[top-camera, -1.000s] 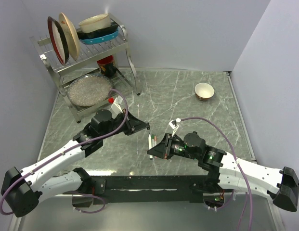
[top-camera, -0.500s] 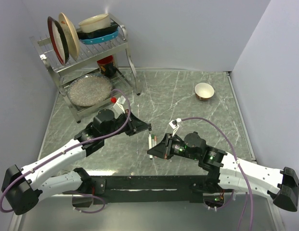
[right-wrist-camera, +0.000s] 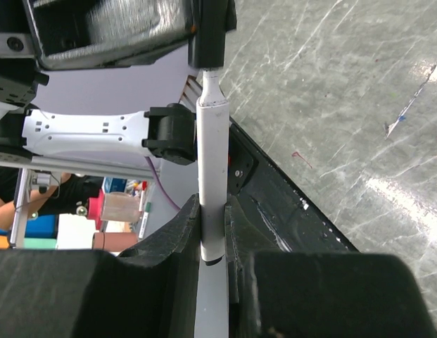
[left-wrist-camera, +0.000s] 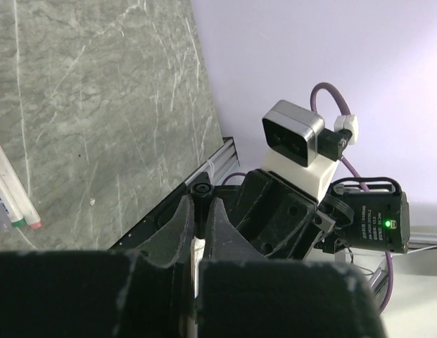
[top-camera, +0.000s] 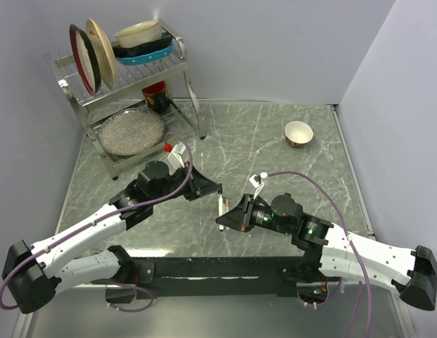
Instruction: Insert the pens into the pen caps
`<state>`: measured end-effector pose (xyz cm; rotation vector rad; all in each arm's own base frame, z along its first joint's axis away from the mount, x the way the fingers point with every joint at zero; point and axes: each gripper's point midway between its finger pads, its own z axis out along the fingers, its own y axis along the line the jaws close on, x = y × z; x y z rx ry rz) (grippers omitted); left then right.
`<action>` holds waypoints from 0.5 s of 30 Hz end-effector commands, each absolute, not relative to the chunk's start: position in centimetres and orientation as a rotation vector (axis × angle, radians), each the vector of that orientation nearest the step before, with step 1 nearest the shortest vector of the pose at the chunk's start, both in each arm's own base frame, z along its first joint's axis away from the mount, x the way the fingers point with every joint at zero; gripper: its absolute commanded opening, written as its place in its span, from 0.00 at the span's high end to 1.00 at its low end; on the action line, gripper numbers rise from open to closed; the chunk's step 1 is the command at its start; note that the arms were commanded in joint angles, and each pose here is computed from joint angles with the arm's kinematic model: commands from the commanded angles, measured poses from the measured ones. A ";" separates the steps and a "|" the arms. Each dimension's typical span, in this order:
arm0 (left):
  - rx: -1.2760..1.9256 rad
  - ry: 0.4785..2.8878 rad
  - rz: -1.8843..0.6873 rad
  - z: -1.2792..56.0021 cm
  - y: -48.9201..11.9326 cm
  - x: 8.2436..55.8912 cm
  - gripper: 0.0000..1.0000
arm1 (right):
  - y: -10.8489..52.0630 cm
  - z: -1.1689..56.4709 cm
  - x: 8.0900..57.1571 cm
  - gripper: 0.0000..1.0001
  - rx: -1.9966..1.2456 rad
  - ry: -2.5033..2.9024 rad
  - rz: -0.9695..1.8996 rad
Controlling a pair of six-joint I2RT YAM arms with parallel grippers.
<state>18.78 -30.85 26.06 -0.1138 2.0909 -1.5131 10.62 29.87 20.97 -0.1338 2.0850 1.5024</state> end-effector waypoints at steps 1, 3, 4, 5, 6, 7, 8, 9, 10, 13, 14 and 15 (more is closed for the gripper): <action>-0.030 2.037 -1.543 27.8 -31.2 17.7 0.99 | 29.9 23.6 11.2 1.00 -0.128 2.005 1.511; -0.011 2.053 -1.536 27.4 -31.3 17.1 0.99 | 29.7 23.9 11.2 1.00 -0.123 1.990 1.509; 0.000 2.047 -1.532 27.5 -31.2 17.0 0.99 | 29.5 24.4 11.3 1.00 -0.119 1.964 1.519; 0.012 2.047 -1.535 27.4 -31.3 16.8 0.99 | 29.4 24.8 11.2 1.00 -0.120 1.940 1.533; 0.022 2.043 -1.542 27.4 -31.3 16.5 0.99 | 29.3 25.3 11.1 1.00 -0.118 1.917 1.551; 0.039 2.034 -1.563 27.7 -31.3 16.2 0.99 | 29.1 26.0 11.0 1.00 -0.112 1.875 1.577; 0.052 2.009 -1.591 28.1 -31.4 15.9 0.99 | 29.0 26.2 11.1 1.00 -0.109 1.859 1.579; 0.069 1.993 -1.618 28.4 -31.5 15.5 0.99 | 28.8 26.6 11.1 1.00 -0.109 1.841 1.579; 0.085 1.981 -1.656 28.8 -31.6 15.0 0.99 | 28.5 27.1 11.1 1.00 -0.107 1.811 1.587; 0.139 1.917 -1.721 30.5 -31.9 14.0 0.99 | 28.1 28.9 10.9 1.00 -0.125 1.727 1.618; 0.161 1.900 -1.737 31.0 -32.1 13.5 0.99 | 28.0 29.3 10.9 1.00 -0.128 1.707 1.624; 0.181 1.880 -1.743 31.4 -32.1 13.3 0.99 | 27.9 30.1 10.8 1.00 -0.131 1.679 1.635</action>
